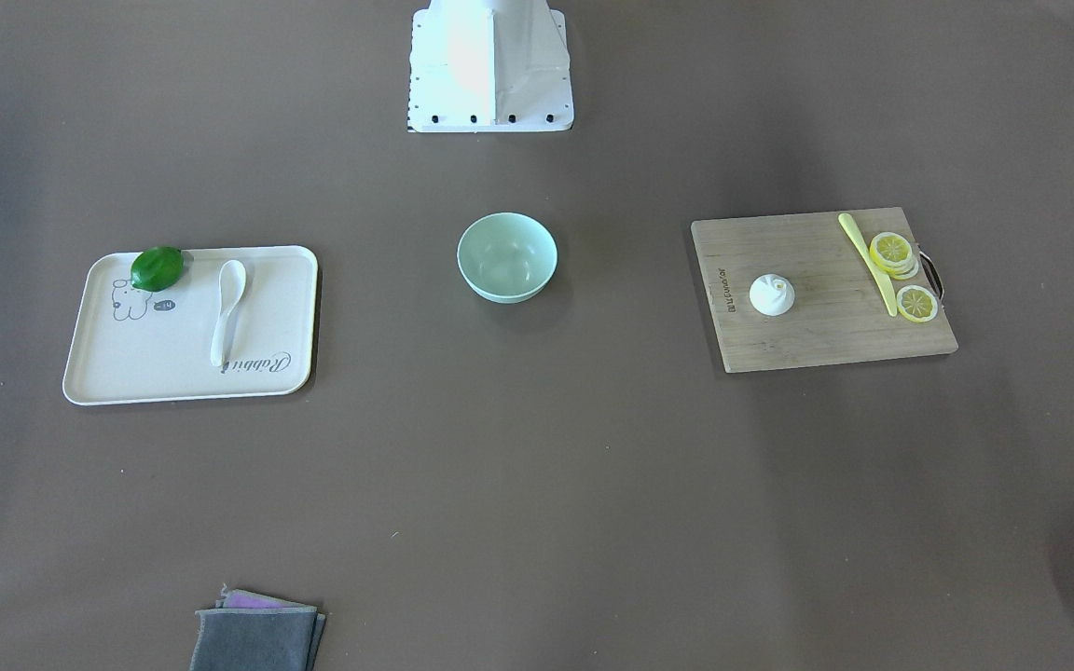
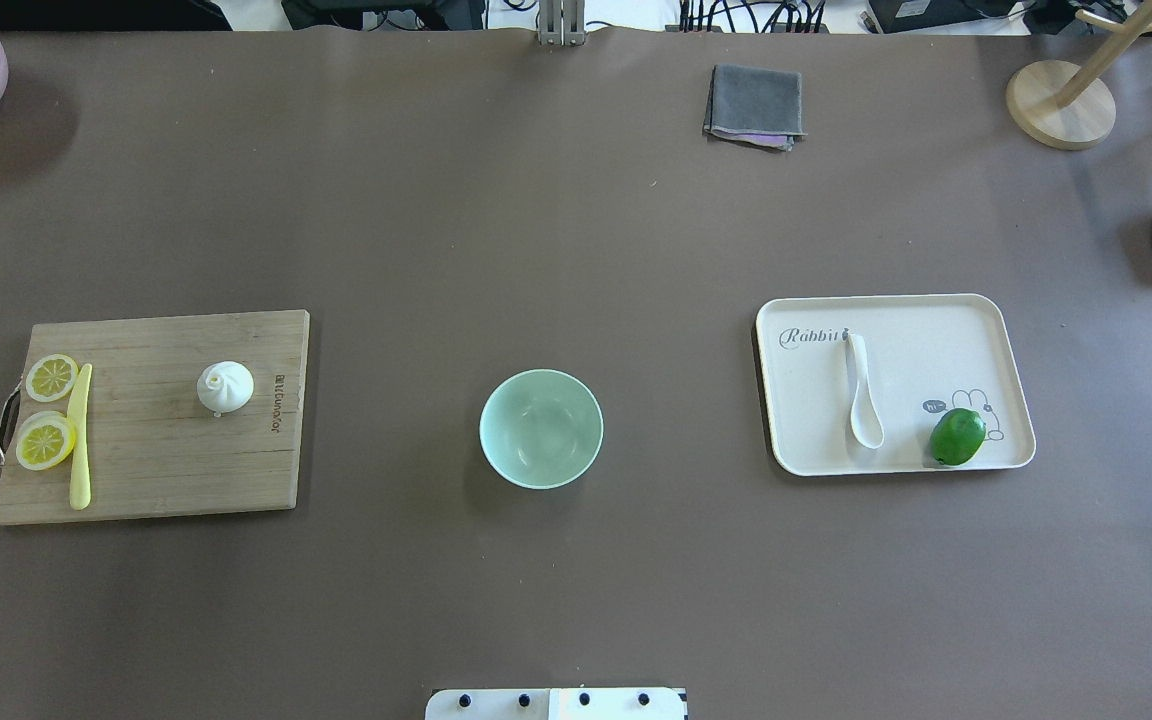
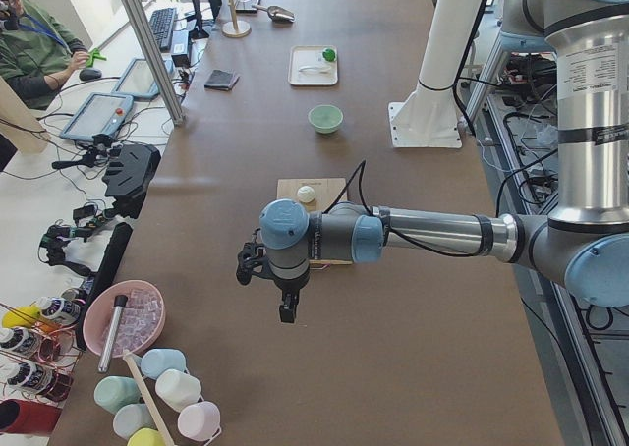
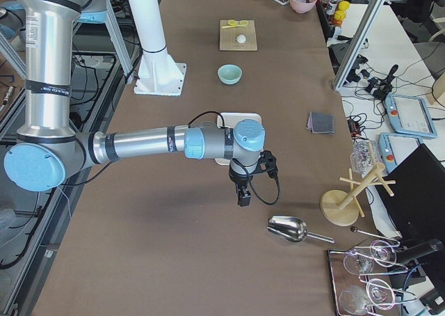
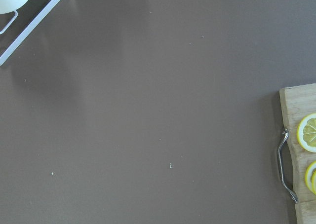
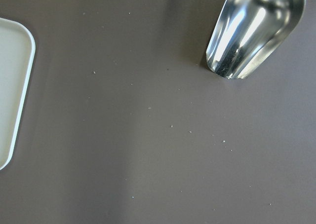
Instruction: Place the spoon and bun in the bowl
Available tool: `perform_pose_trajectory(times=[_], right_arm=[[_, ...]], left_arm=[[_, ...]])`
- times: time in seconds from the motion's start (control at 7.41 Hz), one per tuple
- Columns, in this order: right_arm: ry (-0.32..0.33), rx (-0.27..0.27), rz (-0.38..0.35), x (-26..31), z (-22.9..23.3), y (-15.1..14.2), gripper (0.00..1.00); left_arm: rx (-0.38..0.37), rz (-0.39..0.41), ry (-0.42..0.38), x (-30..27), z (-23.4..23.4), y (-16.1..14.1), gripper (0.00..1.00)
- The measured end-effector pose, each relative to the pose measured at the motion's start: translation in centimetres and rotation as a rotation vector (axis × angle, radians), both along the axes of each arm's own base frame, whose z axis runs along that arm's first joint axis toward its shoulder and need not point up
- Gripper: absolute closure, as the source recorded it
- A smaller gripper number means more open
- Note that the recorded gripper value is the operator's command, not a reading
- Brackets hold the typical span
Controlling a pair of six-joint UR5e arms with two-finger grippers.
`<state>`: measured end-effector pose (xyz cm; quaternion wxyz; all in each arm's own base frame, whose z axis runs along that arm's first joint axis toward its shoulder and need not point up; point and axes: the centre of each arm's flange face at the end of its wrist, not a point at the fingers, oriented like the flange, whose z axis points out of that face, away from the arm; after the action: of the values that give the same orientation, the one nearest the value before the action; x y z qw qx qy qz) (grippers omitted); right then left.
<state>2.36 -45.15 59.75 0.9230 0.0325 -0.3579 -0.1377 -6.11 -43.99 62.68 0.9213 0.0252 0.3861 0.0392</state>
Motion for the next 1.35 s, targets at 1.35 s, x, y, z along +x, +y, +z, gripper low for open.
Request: perform_pose_trajectory(times=[1.35], right_arm=[[-0.018,0.353,0.005,-0.2,-14.8,-1.6,0.0]], left_arm=[[0.199,-0.006,-0.001,-0.2,-6.4,-1.1,0.02]])
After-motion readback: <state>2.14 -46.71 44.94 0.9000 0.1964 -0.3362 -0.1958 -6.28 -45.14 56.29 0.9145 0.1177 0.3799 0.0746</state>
